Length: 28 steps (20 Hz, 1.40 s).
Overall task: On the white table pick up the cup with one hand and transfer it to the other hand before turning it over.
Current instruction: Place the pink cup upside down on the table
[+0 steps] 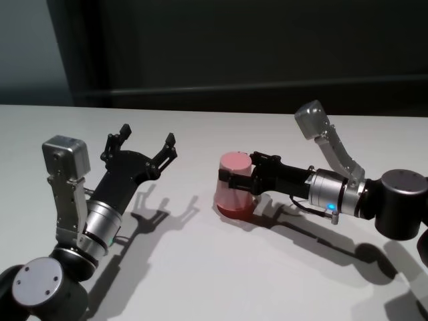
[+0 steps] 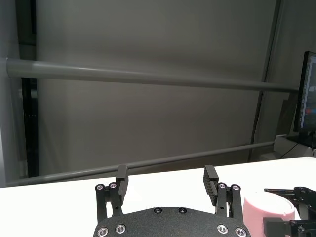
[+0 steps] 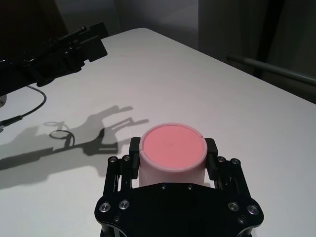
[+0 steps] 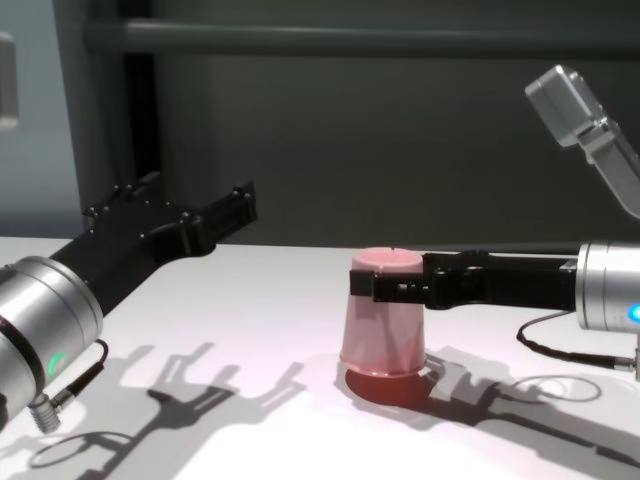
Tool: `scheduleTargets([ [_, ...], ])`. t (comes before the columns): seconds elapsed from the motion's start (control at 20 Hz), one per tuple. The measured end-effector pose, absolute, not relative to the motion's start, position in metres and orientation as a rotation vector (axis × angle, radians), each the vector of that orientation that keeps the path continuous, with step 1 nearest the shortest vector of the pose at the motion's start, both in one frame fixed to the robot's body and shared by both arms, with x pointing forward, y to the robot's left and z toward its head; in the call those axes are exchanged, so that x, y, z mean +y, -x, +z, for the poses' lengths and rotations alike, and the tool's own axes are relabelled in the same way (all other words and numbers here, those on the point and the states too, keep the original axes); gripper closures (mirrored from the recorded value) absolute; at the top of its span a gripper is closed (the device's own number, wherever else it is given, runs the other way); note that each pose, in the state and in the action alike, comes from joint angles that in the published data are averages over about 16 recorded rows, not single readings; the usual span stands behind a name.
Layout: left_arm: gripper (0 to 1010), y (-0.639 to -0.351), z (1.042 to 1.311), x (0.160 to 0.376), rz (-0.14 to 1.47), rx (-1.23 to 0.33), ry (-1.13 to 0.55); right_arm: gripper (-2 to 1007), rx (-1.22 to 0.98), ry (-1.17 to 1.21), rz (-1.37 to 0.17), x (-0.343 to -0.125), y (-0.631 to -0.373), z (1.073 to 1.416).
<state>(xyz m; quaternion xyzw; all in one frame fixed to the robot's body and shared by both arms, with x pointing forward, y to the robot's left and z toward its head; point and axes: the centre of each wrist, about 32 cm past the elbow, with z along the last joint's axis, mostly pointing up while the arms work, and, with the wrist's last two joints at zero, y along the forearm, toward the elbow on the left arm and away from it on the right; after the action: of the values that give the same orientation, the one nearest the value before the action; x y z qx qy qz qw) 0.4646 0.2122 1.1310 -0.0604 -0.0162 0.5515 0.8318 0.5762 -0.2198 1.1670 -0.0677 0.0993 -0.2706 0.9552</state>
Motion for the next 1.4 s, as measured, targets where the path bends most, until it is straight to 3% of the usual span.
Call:
scheduleTargets([
  [0.55, 9, -0.4646, 1.131, 0.2122, 1.169, -0.034, 0.128, 243, 0.201, 0.138, -0.549, -0.2196, -0.5761, 1.1672],
  [1.4, 9, -0.4646, 1.131, 0.2122, 1.169, -0.034, 0.128, 15, 0.189, 0.12, -0.549, -0.2179, -0.5775, 1.1711],
])
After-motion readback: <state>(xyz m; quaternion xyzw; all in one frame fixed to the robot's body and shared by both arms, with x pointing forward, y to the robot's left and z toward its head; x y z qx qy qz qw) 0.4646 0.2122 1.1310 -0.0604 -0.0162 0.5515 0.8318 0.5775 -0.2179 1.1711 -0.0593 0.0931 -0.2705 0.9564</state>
